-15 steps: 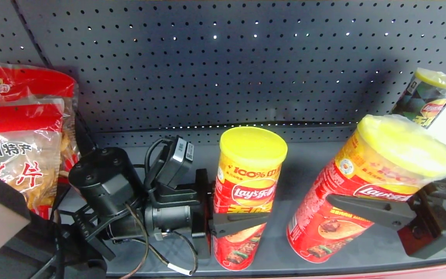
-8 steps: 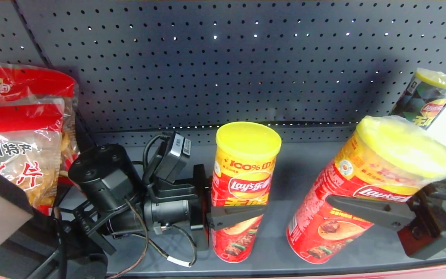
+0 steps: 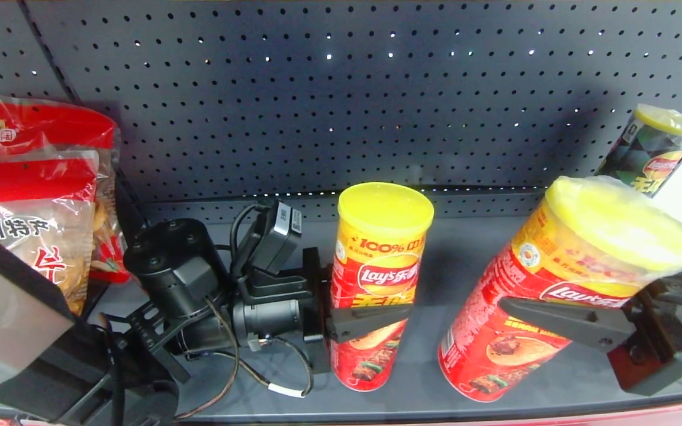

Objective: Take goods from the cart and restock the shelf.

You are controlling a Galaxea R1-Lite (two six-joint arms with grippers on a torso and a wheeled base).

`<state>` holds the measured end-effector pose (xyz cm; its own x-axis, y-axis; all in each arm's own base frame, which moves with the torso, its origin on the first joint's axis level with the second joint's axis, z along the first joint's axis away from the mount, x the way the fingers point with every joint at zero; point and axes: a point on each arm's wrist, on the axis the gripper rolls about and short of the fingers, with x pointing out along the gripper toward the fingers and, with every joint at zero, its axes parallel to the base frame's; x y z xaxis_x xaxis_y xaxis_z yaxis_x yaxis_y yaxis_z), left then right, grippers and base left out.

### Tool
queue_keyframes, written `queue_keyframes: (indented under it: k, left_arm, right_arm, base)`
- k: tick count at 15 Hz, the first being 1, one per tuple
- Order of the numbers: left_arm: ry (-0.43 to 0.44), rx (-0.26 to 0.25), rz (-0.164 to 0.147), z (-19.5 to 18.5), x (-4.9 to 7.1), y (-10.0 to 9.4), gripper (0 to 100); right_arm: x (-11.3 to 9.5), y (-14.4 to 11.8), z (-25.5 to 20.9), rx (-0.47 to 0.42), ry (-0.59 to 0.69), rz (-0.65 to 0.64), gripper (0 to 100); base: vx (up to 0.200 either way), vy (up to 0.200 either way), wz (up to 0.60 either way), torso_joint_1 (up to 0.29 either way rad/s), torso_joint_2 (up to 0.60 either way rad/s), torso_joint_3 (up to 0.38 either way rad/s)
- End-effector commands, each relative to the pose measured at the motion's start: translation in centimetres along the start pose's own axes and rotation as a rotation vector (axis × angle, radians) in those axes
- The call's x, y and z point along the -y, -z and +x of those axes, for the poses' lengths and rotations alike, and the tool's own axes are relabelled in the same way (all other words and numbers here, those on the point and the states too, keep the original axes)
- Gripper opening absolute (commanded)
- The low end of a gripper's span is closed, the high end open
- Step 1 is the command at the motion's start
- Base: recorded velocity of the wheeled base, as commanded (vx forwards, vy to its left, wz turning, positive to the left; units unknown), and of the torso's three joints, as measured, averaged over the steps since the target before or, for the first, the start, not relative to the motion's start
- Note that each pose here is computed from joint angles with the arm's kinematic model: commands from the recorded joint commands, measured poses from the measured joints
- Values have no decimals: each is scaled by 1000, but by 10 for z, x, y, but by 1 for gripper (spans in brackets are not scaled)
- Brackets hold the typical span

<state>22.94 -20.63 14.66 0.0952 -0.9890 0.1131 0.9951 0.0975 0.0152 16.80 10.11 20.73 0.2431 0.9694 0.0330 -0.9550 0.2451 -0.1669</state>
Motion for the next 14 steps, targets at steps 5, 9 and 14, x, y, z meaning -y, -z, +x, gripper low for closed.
queue_keyframes:
  k: [5,9,14]
  left_arm:
    - [8,7,0,4,2,-1,0]
    - [12,-26,-32,1,12,8,0]
    - [0,-40,-49,-4,19,10,100]
  right_arm:
    - [0,0,1,-1,-3,1,0]
    - [0,0,1,0,-2,0,0]
    - [0,1,0,-1,-3,1,0]
  base:
    - [0,0,0,0,0,0]
    - [0,0,0,0,0,0]
    - [0,0,0,0,0,0]
